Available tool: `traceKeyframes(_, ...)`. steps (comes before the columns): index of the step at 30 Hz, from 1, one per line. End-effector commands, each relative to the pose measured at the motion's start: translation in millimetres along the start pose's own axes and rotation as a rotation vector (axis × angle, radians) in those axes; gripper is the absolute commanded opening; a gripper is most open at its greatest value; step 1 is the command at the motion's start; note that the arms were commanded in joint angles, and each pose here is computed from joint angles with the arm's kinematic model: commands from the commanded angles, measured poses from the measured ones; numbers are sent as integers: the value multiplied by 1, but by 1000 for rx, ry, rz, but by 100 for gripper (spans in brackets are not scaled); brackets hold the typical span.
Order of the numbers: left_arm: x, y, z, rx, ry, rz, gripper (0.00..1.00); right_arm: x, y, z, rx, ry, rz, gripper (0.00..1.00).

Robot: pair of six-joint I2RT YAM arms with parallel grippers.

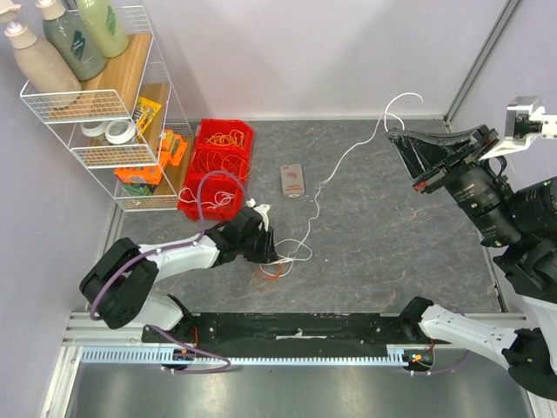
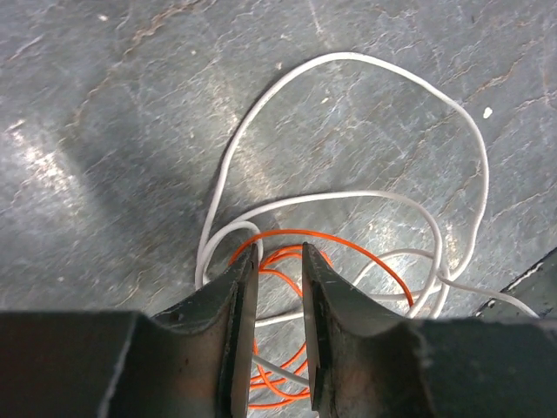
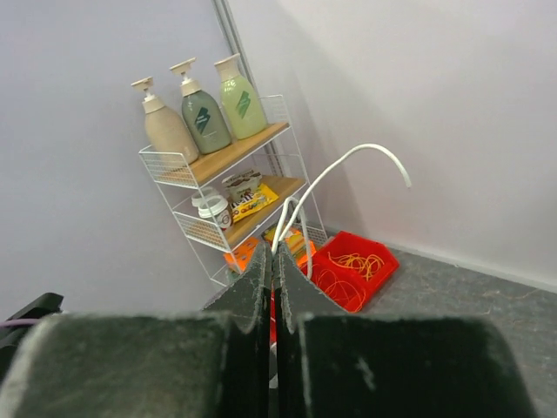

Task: Untangle the cables

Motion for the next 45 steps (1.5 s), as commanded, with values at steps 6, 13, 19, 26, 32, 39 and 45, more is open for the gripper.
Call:
traceKeyframes(6, -5, -34, -24, -181, 95, -30, 35, -15, -3, -21, -27, -97, 104, 0)
traceKeyframes(13, 9, -20, -9, -116, 70, -65, 35, -11, -6, -98, -222, -118, 75, 0)
traceKeyframes(19, 20, -12, 7, -88, -5, -55, 35, -4, -2, -138, -368, -97, 40, 0)
traceKeyframes(26, 19, -19, 3, -110, -15, -85, 36, -8, 2, -137, -387, -123, 73, 0)
traceKeyframes(32, -18, -63, -23, -225, 17, 54, 50, -19, 14, -40, -133, -137, 150, 0)
traceKeyframes(39, -62, -139, -54, -451, 124, 245, 66, -37, -7, 128, 246, -135, 268, 0)
traceKeyframes(45, -76, -166, -64, -534, 159, 304, 70, -38, -31, 198, 389, -90, 277, 0)
Point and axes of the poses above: each gripper's point midway between its finger pads, its own y axis out along the fingers, its own x axis along the line the jaws close on, z = x × y, the point moved 7 cm from there along -y, back along the fingers, and after that the axes turned 15 degrees about -y, right-handed, at the moved point
